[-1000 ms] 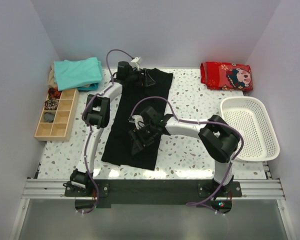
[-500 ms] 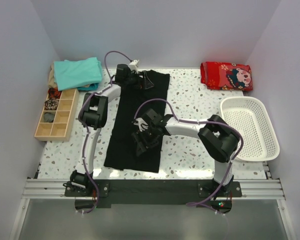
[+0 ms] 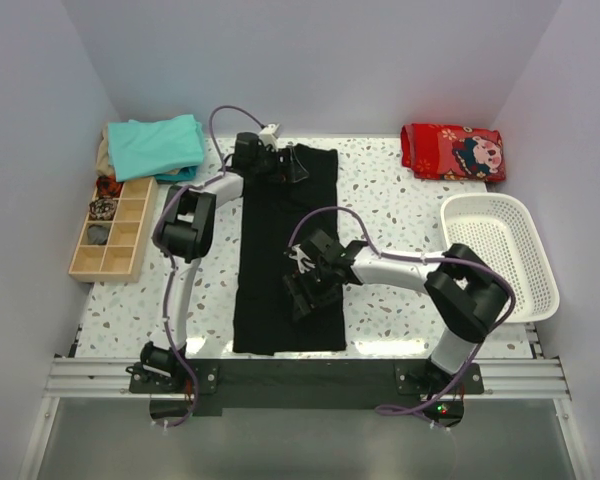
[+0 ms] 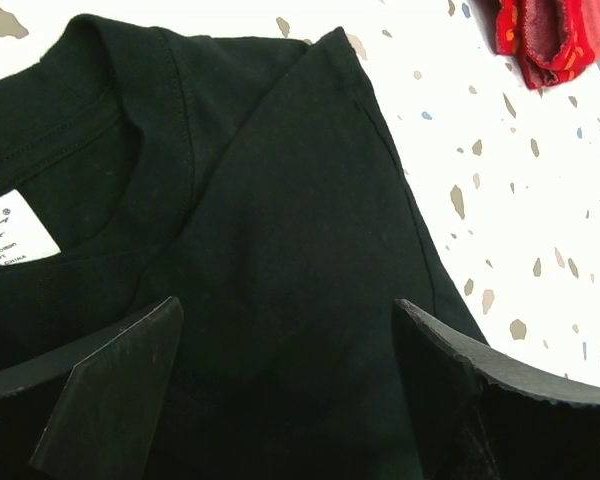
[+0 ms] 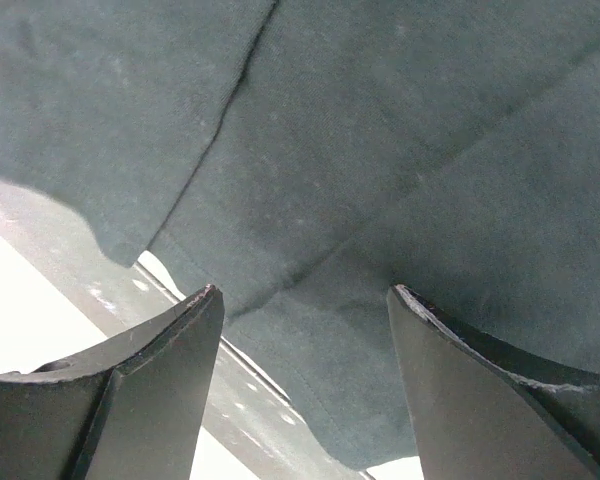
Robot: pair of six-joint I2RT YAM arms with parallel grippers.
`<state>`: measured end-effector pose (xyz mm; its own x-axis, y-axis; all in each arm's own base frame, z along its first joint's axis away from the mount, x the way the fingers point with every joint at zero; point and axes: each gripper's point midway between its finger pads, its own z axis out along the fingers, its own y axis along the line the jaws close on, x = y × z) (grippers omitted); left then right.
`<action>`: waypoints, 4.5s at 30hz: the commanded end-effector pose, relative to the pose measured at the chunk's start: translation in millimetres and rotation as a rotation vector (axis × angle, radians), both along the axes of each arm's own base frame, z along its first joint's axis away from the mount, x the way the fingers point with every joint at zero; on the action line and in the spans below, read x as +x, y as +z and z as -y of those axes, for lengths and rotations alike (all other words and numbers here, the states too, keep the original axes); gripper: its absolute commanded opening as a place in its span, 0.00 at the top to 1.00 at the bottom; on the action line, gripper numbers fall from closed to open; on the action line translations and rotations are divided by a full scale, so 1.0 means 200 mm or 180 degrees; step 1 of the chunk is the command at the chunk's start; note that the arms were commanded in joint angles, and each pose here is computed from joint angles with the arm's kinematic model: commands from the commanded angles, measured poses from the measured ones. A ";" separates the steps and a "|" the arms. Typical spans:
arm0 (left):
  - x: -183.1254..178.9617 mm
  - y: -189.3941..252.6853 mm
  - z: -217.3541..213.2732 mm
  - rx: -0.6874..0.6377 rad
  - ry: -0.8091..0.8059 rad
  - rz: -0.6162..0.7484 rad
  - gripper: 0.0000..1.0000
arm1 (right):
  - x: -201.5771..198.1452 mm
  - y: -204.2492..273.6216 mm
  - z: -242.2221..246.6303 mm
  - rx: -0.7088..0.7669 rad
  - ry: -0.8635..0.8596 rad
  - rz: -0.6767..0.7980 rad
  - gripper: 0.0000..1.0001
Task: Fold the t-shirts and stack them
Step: Rotate the tshirt 90 degrees, then grab the bottom of the folded rectangular tshirt with both arms, then fold the folded rectangular tshirt in 1/3 of the way
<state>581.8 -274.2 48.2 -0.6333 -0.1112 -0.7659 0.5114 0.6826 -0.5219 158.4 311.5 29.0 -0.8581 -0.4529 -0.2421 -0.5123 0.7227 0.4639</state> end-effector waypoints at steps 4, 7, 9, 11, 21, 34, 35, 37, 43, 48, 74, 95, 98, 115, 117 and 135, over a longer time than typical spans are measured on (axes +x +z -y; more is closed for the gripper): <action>0.02 0.49 -0.02 0.0411 0.0362 0.0644 0.06 | 0.21 0.34 0.07 0.0041 -0.0115 0.1038 0.26; -0.03 0.74 -0.08 0.0622 0.0693 0.0944 0.03 | 0.34 0.52 0.10 0.0049 -0.0305 0.1571 0.26; -0.09 0.94 -0.17 0.0619 0.1010 0.1049 0.00 | 0.42 0.61 0.15 -0.0013 -0.0503 0.1868 0.23; -0.20 1.00 -0.25 0.0534 0.1259 0.0916 0.00 | 0.47 0.63 0.24 -0.0183 -0.0748 0.1986 0.17; -1.13 0.49 -0.53 0.0624 0.1464 -0.0236 0.00 | 0.43 0.42 0.65 -0.0591 -0.1387 0.1541 0.13; -2.05 0.17 -0.64 0.0496 0.1594 -0.1420 0.03 | 0.23 0.23 0.64 -0.0378 -0.1544 0.0893 0.13; -2.08 0.15 -0.65 0.0452 0.1630 -0.1505 0.03 | 0.20 0.20 0.64 -0.0357 -0.1529 0.0807 0.13; -2.16 0.12 -0.65 0.0403 0.1573 -0.1627 0.06 | 0.17 0.20 0.63 -0.0266 -0.1554 0.0723 0.13; -2.34 -0.04 -0.68 0.0499 0.1542 -0.2059 0.07 | 0.07 0.17 0.61 -0.0101 -0.1571 0.0494 0.13; -2.42 -0.14 -0.67 0.0607 0.1462 -0.2233 0.05 | 0.00 0.16 0.55 0.0150 -0.1476 0.0250 0.16; -2.60 -0.24 -0.62 0.1012 0.1130 -0.2500 0.46 | -0.27 -0.03 0.47 0.0092 -0.1424 -0.0265 0.36; -2.43 -0.04 -0.57 0.0903 0.1236 -0.2020 1.00 | -0.12 0.22 0.37 0.0519 -0.1347 0.0232 0.98; -2.34 0.04 -0.53 0.0860 0.1297 -0.1832 1.00 | -0.08 0.26 0.37 0.0469 -0.1294 0.0359 0.98; -1.81 0.31 -0.40 0.1088 0.1641 -0.1056 1.00 | 0.43 0.43 0.30 0.0044 -0.1199 0.1131 0.96; -1.74 0.30 -0.39 0.1022 0.1622 -0.1071 1.00 | 0.51 0.46 0.29 0.0074 -0.1179 0.1162 0.97; -1.18 0.16 -0.41 0.1217 0.1668 -0.1002 1.00 | 1.02 0.29 0.32 -0.0171 -0.1248 0.1001 1.00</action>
